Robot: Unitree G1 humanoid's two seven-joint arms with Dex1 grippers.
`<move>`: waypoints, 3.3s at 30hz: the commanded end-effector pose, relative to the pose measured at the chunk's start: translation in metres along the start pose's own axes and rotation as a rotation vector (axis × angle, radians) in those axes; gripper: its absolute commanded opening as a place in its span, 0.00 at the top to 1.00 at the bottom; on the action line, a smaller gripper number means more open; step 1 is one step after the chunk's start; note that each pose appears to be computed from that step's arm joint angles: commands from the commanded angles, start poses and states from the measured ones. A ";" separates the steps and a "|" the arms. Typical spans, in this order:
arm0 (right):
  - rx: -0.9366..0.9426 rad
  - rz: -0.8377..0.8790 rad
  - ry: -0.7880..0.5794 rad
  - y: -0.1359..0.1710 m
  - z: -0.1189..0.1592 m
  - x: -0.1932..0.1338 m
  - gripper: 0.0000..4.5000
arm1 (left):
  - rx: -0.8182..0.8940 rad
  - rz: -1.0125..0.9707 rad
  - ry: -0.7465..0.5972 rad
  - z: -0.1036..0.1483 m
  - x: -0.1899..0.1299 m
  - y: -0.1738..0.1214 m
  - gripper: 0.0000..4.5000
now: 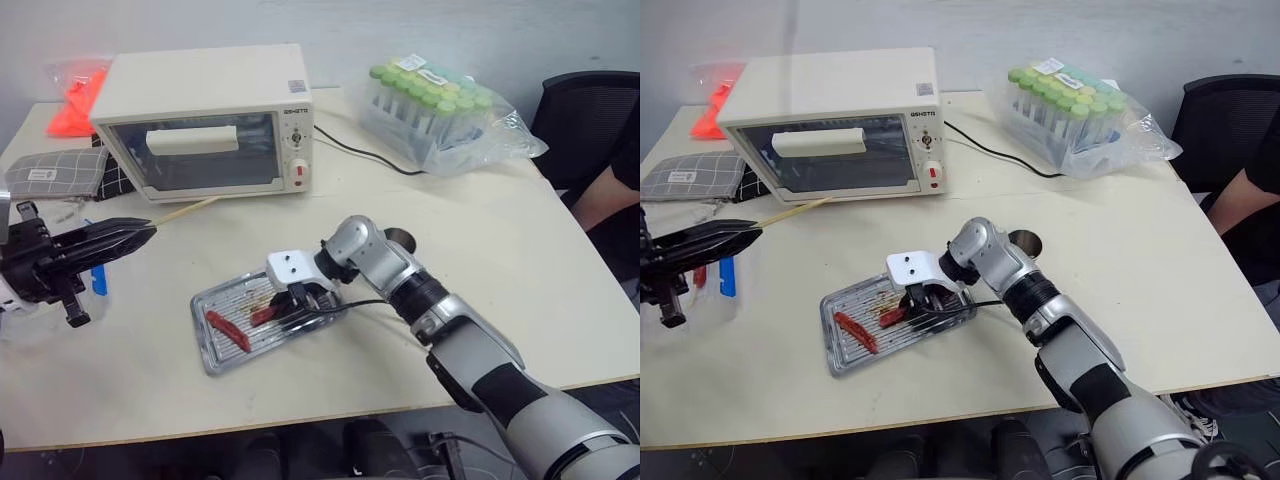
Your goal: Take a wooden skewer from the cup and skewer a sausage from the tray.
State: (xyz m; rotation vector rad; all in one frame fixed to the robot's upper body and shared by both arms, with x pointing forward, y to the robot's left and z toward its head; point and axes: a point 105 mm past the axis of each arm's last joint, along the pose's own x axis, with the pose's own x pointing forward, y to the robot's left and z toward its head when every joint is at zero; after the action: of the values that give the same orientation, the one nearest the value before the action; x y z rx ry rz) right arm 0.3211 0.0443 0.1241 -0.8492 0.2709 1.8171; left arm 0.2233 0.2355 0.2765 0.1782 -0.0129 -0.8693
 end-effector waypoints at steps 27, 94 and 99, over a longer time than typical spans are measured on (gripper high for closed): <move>0.176 -0.200 0.026 0.047 0.071 -0.179 0.93 | 0.060 -0.430 0.041 0.000 0.056 -0.025 1.00; 0.201 -0.278 -0.040 0.020 0.046 -0.185 0.93 | 0.091 -0.533 0.021 0.001 0.080 -0.025 1.00; 0.201 -0.274 -0.038 0.018 0.037 -0.191 0.93 | 0.102 -0.533 0.016 0.003 0.081 -0.024 1.00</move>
State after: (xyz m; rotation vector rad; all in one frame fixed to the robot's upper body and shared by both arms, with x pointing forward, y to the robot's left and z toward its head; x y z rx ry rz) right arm 0.3250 -0.0773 0.2681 -0.6515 0.3224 1.5146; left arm 0.2583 0.1569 0.2629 0.2632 0.0417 -1.3999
